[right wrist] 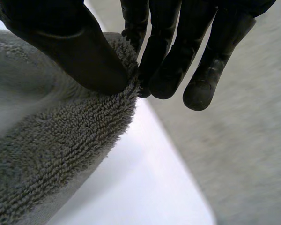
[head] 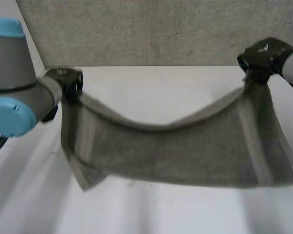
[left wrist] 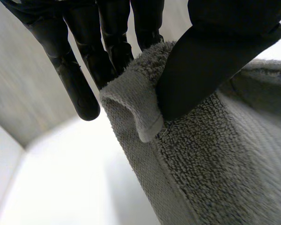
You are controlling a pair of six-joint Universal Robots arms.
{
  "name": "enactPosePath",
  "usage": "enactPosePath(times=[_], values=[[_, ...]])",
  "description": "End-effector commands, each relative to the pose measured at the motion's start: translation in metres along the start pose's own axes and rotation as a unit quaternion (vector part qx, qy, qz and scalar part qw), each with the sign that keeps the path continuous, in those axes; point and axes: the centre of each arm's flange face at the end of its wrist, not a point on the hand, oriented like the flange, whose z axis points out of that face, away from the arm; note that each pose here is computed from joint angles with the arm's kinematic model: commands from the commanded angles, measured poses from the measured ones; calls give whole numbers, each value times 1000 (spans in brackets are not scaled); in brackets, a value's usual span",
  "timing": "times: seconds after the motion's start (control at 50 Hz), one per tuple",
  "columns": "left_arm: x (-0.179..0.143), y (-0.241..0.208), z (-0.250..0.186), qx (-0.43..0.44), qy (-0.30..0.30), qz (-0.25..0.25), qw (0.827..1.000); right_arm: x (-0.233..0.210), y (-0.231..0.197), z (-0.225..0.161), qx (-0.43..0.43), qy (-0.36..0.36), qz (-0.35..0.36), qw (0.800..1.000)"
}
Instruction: Fold the towel.
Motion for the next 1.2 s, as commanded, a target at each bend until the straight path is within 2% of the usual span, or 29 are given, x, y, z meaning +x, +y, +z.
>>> enactPosePath(times=[0.02,0.04,0.06,0.08,0.1,0.14,0.22,0.24,0.32,0.4,0.42,0.44,0.46,0.48,0.52,0.54,0.58,0.6,0.62,0.7,0.76,0.8,0.9,0.96,1.02,1.06,1.08,1.12,1.2], values=[[-23,-112,5,251,-50,-27,966,60,-64,11,181,151,31,971],[-23,-112,5,251,-50,-27,966,76,-81,5,223,187,43,956],[-28,-132,-1,300,-58,-36,951,90,-97,-4,261,217,55,939],[-31,-149,-10,337,-60,-50,938,90,-97,-4,261,217,55,939],[-31,-149,-10,338,-61,-50,938,99,-110,-13,291,233,64,926],[-35,-169,-26,383,-58,-76,919,104,-118,-21,307,242,71,918],[-36,-171,-32,389,-49,-97,915,100,-118,-27,295,228,86,924],[-35,-166,-30,381,-45,-104,918,100,-118,-27,295,228,86,924],[-36,-149,-21,354,-42,-112,928,81,-91,-15,234,180,103,950],[-31,-103,0,276,-38,-112,954,58,-67,-5,184,125,98,970],[-31,-102,0,276,-38,-112,954,43,-50,0,153,97,96,979],[-30,-79,7,241,-38,-110,963,28,-34,5,124,70,94,985],[-28,-53,14,202,-35,-108,973,28,-34,5,124,69,94,985],[-28,-53,14,202,-35,-108,973,13,-16,9,97,45,93,990],[-18,-2,24,141,-12,-104,984,-4,3,13,69,22,92,993],[-18,-2,24,141,-12,-104,985,-19,21,17,43,2,88,995],[-7,44,30,99,7,-101,990,-34,39,19,21,-16,81,996],[-7,45,30,98,7,-101,990,-51,59,23,-2,-34,76,996],[-1,68,32,80,16,-98,992,-65,77,26,-21,-51,69,996],[15,122,30,37,34,-61,997,-86,102,27,-56,-75,57,994],[17,134,28,27,35,-38,998,-94,112,25,-75,-86,48,992],[21,148,20,3,40,16,999,-95,111,22,-77,-89,44,992],[12,143,1,-11,36,69,997,-77,100,7,-82,-76,27,993],[4,132,-15,-13,28,81,996,-41,99,-22,-110,-50,7,993],[-2,125,-34,-24,26,82,996,-36,97,-35,-125,-54,-3,991],[-5,121,-48,-36,26,80,996,-34,93,-64,-156,-81,-24,984],[-5,121,-48,-36,26,80,996,-34,93,-65,-156,-81,-24,984],[-6,119,-82,-83,40,76,993,-36,101,-92,-195,-115,-37,973],[-3,118,-116,-130,61,71,987,-44,109,-117,-227,-159,-56,959]])
